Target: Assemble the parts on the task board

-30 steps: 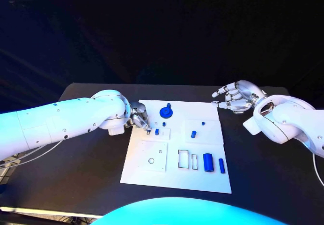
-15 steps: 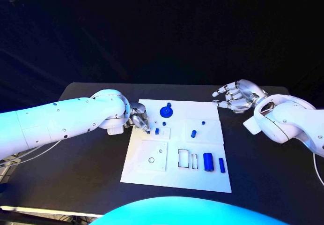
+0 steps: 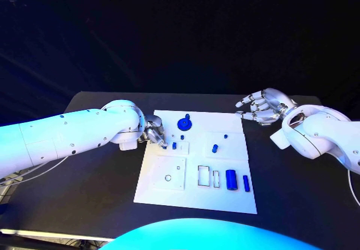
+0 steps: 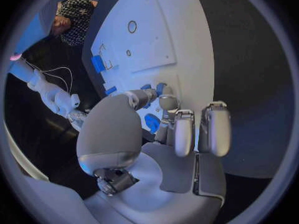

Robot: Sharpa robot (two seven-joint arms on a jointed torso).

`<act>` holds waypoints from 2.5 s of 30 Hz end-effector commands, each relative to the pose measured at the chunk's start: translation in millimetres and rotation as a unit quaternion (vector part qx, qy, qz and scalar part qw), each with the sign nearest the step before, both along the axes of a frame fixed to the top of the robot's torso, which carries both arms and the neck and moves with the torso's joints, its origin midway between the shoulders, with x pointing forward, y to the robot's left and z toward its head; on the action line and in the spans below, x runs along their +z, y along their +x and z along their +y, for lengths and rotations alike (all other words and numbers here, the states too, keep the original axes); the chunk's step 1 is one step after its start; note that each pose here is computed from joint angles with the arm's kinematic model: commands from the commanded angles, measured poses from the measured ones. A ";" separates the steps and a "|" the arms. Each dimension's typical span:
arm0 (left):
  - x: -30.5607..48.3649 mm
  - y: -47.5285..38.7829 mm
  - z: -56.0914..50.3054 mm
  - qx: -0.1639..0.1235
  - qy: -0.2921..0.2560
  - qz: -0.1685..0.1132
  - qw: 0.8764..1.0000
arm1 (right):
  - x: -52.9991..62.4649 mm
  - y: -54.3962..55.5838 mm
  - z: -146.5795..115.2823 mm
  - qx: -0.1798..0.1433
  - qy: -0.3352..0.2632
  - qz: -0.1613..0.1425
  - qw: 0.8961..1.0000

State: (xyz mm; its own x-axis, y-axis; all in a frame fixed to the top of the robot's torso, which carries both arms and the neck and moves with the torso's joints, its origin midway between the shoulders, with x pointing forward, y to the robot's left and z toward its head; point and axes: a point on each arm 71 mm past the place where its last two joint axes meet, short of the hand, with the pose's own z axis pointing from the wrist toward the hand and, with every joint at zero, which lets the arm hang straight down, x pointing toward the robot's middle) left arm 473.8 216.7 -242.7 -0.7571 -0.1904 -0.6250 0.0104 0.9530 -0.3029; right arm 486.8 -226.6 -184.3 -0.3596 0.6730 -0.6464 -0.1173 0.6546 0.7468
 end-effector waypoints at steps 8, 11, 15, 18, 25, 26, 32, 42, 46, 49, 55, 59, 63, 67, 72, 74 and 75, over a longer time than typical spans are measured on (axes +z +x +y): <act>-4.4 -2.4 -1.1 -0.010 0.006 0.009 1.000 | 0.0 -0.9 0.9 0.009 -0.003 -0.003 1.000; -4.5 -2.3 -0.8 -0.010 0.007 0.008 1.000 | 0.0 -0.9 0.8 0.009 -0.003 -0.003 1.000; -4.6 -1.6 0.5 -0.009 0.010 0.006 1.000 | 0.0 -1.0 0.6 0.009 -0.003 -0.002 1.000; -4.5 -1.1 1.3 -0.007 0.011 0.004 1.000 | 0.0 -1.0 0.6 0.009 -0.003 -0.002 1.000; -2.9 -0.4 0.9 0.001 0.002 -0.010 1.000 | -0.1 -0.9 0.5 0.009 -0.003 -0.002 1.000; -2.7 -0.4 0.8 0.002 0.001 -0.012 1.000 | -0.1 -0.9 0.4 0.009 -0.003 -0.002 1.000; -2.0 -1.1 1.0 0.007 -0.006 -0.019 1.000 | -0.2 -0.9 0.3 0.009 -0.003 -0.002 1.000; -1.2 -2.3 0.9 0.013 -0.013 -0.027 0.999 | -0.5 -1.0 0.0 0.009 -0.003 -0.002 1.000; -0.8 -3.3 1.0 0.015 -0.016 -0.029 0.999 | -0.6 -1.0 -0.2 0.009 -0.003 -0.002 1.000; -0.8 -3.8 1.9 0.017 -0.017 -0.030 0.999 | -0.6 -1.1 -0.3 0.009 -0.003 -0.002 1.000; -1.3 -4.4 3.3 0.017 -0.014 -0.028 0.999 | -0.7 -1.1 -0.4 0.009 -0.003 -0.001 1.000; -1.9 -4.9 4.0 0.015 -0.011 -0.025 1.000 | -0.9 -1.2 -0.7 0.009 -0.003 -0.001 1.000; -2.4 -5.2 4.5 0.013 -0.007 -0.024 1.000 | -1.0 -1.2 -0.7 0.009 -0.003 -0.001 1.000; -3.1 -5.3 4.8 0.013 -0.005 -0.024 1.000 | -1.1 -1.3 -0.7 0.009 -0.003 -0.001 1.000; -6.4 -6.9 4.1 0.011 -0.004 -0.020 1.000 | -1.2 -1.3 -0.5 0.009 -0.003 0.000 1.000; -7.7 -7.6 3.9 0.011 -0.004 -0.018 1.000 | -1.2 -1.4 -0.6 0.009 -0.003 0.000 1.000; -8.5 -8.0 3.8 0.010 -0.003 -0.017 1.000 | -1.2 -1.4 -0.6 0.009 -0.003 0.000 1.000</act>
State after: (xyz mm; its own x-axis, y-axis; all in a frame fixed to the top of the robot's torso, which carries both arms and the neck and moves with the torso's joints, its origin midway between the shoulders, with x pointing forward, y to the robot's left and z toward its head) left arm 467.8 222.2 -248.5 -0.7209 -0.2264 -0.6551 -0.0097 0.9483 -0.3171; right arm 486.2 -228.7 -185.3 -0.3593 0.6722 -0.6473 -0.1148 0.6565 0.7455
